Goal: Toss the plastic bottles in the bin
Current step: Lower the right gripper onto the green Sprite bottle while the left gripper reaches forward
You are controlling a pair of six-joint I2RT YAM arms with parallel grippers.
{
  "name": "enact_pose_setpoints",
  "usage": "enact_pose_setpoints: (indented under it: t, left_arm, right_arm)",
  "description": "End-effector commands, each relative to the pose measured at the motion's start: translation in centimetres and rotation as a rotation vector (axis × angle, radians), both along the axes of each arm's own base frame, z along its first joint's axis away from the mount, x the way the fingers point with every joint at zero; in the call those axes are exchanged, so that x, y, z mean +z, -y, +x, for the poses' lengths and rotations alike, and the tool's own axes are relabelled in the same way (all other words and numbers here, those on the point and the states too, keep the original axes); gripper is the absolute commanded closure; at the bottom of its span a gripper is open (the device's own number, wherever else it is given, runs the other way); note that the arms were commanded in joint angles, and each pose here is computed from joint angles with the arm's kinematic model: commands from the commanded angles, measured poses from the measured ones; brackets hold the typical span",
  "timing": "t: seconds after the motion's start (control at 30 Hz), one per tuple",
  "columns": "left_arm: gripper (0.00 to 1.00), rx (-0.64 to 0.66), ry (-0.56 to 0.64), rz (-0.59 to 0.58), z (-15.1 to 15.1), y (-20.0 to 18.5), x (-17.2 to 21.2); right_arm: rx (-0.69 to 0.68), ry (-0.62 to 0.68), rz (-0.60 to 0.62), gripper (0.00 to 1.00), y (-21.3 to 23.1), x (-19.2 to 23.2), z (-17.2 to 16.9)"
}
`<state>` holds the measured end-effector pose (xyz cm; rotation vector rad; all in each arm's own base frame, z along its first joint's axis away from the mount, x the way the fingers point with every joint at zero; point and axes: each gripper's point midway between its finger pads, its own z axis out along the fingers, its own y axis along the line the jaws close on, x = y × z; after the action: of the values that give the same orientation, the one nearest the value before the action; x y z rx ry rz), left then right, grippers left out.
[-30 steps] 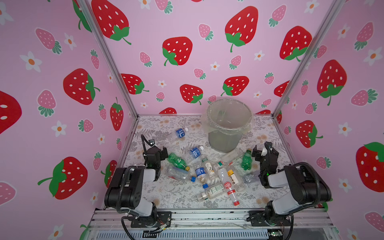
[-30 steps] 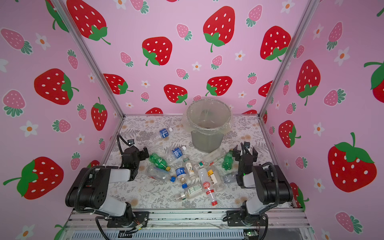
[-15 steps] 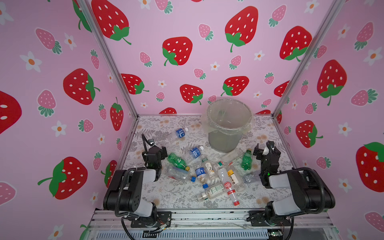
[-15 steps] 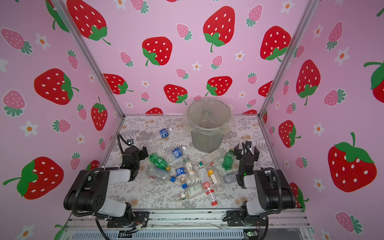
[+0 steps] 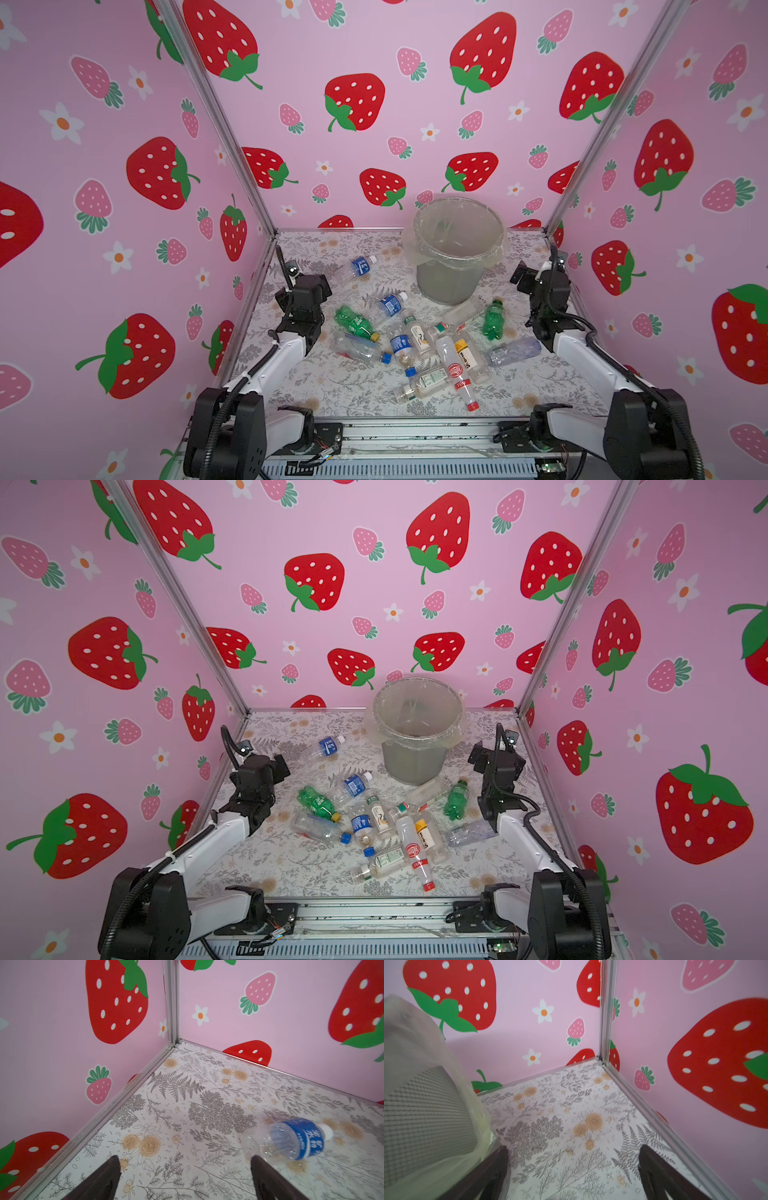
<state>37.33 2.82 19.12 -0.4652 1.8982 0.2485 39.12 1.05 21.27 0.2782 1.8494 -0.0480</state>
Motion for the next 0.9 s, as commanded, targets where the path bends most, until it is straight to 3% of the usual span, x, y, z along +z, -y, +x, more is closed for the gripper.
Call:
enact_pose_setpoints:
  t: [0.0,0.17,0.43,0.63,0.87]
  left_arm:
    - [0.01,-0.042,-0.088,-0.027,-1.4,2.5,0.3]
    - [0.01,-0.232,-0.106,-0.205,-2.5,7.8,1.3]
    - [0.01,-0.483,-0.165,-0.347,-4.2,13.8,1.4]
    - [0.01,-0.534,-0.221,-0.341,-5.5,15.4,0.2]
    - [0.01,-0.534,-0.239,-0.371,-6.6,15.3,-0.4]
  right_arm:
    - [0.050,-0.258,0.074,0.01,-1.2,-4.6,-2.8]
    - [0.128,-0.392,0.112,0.01,-2.6,-6.2,-5.1]
    - [0.226,-0.540,0.151,0.01,-4.3,-9.2,-7.5]
    - [0.257,-0.592,0.184,0.00,-5.1,-11.2,-8.0]
    - [0.274,-0.664,0.212,0.07,-5.8,-13.6,-8.8]
